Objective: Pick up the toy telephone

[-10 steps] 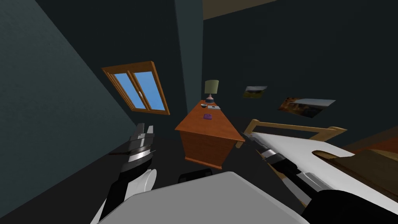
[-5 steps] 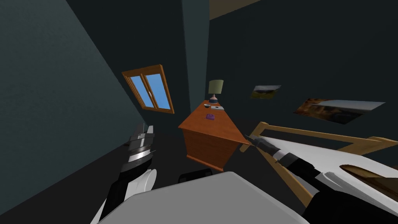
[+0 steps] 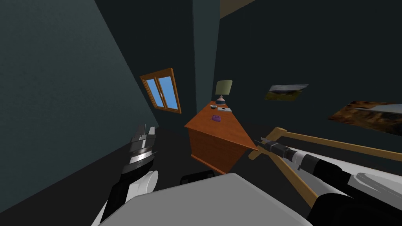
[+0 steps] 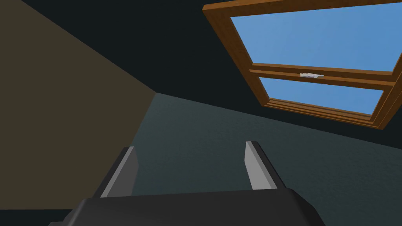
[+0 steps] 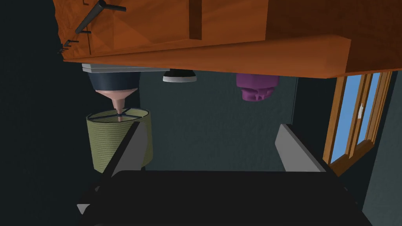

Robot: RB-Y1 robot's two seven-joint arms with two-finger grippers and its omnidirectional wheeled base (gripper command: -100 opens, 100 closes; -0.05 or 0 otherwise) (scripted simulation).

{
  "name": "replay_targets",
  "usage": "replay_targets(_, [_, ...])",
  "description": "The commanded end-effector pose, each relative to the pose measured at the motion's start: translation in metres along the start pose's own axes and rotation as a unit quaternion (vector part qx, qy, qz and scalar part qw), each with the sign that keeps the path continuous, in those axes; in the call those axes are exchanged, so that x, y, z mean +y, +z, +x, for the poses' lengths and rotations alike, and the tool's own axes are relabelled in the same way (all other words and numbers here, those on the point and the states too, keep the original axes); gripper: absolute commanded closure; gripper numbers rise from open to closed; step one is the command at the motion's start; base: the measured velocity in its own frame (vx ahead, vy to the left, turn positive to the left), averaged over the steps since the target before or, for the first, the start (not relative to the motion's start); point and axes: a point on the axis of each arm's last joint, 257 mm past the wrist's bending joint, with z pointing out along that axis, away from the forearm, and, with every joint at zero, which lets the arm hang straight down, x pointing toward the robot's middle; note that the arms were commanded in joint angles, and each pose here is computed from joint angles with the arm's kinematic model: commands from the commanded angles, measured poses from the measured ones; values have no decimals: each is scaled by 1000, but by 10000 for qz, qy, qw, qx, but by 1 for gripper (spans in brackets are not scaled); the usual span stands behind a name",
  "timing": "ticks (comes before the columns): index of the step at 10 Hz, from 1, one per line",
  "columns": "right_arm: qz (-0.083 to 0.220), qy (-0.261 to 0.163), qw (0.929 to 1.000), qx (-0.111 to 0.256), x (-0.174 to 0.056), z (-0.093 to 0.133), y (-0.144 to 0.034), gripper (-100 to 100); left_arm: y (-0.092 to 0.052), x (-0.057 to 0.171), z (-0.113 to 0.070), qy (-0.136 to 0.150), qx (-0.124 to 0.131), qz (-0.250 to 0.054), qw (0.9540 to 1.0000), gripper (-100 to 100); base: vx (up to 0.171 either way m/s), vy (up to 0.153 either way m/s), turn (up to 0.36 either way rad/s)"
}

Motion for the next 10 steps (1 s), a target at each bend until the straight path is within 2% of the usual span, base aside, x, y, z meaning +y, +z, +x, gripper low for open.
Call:
replay_targets(1, [-8, -208, 9994, 267, -11, 2, -4, -100, 0, 0, 0, 0, 0, 0, 10000, 0, -22, -18, 146])
replay_targets(2, [-27, -373, 9977, 571, -20, 9, -16, -100, 0, 0, 0, 1, 0, -1, 10000, 0, -19, -19, 294])
replay_targets(3, [-14, -468, 9967, 669, -26, 7, -15, -100, 0, 0, 0, 0, 0, 0, 10000, 0, -13, -21, 154])
replay_targets(4, [-37, -628, 9932, 982, -35, 13, -27, -100, 0, 0, 0, 1, 0, -1, 10000, 0, -11, -13, 268])
replay_targets(5, [-30, -699, 9917, 1075, -41, 11, -27, -100, 0, 0, 0, 0, 0, 0, 10000, 0, -12, -18, 129])
replay_targets(6, [-63, -841, 9865, 1405, -49, 17, -38, -100, 0, 0, 0, 1, 0, -1, 10000, 0, -16, -10, 275])
replay_targets(7, [-46, -885, 9851, 1477, -55, 15, -39, -100, 0, 0, 0, 0, 0, 0, 10000, 0, -13, -15, 144])
replay_targets(8, [-66, -991, 9779, 1842, -66, 21, -52, -100, 0, 0, 0, 1, 0, -1, 10000, 0, -14, -13, 289])
replay_targets(9, [-61, -1030, 9768, 1875, -69, 19, -52, -100, 0, 0, 0, 0, 0, 0, 10000, 0, -11, -20, 149])
replay_targets(10, [-108, -1121, 9684, 2227, -76, 24, -64, -100, 0, 0, 0, 1, 0, -1, 10000, 0, -8, -12, 259])
